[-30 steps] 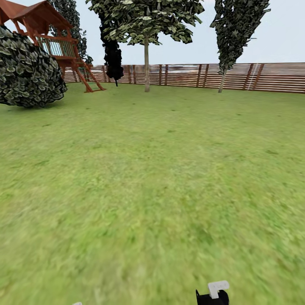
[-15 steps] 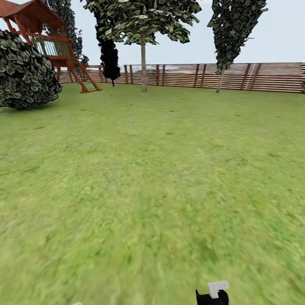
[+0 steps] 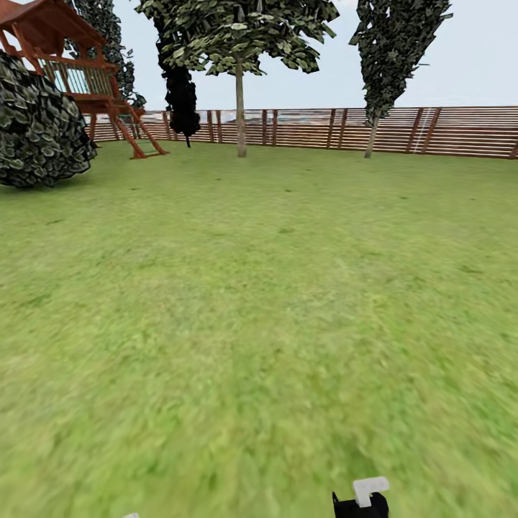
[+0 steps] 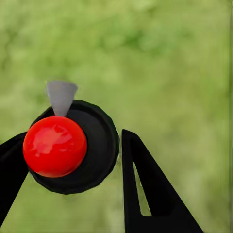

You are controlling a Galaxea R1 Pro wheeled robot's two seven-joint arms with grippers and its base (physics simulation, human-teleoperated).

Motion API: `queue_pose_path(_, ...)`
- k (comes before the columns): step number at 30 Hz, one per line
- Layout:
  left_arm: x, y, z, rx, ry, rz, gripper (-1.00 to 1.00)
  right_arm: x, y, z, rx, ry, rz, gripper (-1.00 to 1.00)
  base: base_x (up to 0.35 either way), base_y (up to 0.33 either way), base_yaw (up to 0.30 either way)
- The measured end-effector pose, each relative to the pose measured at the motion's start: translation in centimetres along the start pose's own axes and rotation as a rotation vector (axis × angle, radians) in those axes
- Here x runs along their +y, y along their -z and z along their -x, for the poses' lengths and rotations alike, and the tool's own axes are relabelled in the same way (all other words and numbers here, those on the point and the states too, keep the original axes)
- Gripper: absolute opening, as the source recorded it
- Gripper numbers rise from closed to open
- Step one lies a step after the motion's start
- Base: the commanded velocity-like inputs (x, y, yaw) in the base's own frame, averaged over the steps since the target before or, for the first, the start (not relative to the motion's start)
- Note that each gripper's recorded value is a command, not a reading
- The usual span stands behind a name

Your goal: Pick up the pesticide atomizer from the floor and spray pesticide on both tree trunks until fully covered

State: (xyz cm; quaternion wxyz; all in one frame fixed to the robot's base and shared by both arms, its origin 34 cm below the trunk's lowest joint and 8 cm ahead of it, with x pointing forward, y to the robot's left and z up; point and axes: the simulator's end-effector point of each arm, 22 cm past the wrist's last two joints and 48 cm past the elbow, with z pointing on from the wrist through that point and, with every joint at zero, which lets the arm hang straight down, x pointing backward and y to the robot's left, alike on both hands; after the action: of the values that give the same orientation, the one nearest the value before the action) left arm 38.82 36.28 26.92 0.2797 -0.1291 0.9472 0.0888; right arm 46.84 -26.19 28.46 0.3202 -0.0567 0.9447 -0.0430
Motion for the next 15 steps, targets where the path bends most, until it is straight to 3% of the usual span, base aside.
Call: queue_pose_path(15,0.02,0.0,0.01,0.0,0.0,0.0,-1.0,0.0,0.0,0.0,0.0,0.0,0.0,1.0,0.34,0.0,0.0)
